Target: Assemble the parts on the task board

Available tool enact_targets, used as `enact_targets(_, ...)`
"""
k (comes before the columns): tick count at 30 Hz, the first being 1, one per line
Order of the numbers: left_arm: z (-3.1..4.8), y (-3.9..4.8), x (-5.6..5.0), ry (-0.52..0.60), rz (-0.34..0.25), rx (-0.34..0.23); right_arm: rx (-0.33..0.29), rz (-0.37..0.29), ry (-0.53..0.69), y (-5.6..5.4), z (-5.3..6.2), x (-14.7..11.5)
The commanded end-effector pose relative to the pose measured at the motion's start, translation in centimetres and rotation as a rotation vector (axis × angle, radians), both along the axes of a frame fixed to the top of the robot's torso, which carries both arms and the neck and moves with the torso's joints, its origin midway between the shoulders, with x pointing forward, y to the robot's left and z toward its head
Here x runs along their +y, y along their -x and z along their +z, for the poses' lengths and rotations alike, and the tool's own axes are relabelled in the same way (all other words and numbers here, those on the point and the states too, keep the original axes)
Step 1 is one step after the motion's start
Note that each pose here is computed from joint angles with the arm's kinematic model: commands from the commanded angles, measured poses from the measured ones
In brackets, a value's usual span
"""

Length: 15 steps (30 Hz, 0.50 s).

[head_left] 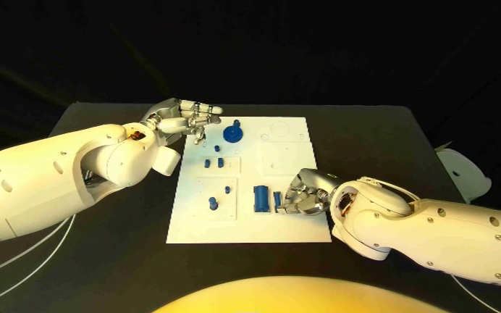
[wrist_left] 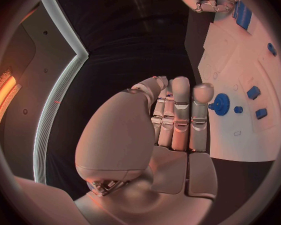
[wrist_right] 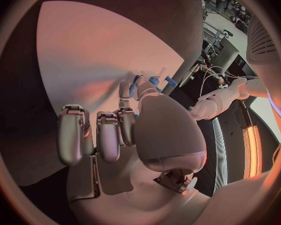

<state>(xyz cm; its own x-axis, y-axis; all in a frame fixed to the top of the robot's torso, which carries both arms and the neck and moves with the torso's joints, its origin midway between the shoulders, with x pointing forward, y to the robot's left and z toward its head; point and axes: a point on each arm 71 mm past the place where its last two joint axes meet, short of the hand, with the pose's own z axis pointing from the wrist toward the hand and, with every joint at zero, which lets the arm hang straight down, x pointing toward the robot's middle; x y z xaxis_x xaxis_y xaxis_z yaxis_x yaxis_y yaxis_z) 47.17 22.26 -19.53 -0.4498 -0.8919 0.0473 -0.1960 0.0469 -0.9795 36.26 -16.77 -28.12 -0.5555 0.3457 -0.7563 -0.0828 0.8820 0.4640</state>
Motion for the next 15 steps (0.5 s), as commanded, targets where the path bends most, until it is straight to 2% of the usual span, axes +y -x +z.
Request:
enact_targets(1,0.09,0.12,-0.1,0.010,-0.013,0.001,-0.041,0.011,-0.012,0.2,0.4,0.2)
enact_targets(5,0.09,0.14,0.0,0.009,-0.009,0.000,-0.064,0.008,-0.052,0.3,1.0,-0.1)
enact_targets(9,0.04,0.13,0.0,0.011,-0.005,0.000,-0.090,0.012,-0.232,-0.3,2.1,-0.4)
enact_targets(12,-0.05,0.08,-0.1,0.024,0.007,0.009,-0.103,-0.002,-0.389,-1.3,3.0,-0.9)
enact_targets(15,-0.18,-0.04,-0.1,0.043,0.027,0.019,-0.121,-0.041,-0.515,-2.9,3.8,-1.8)
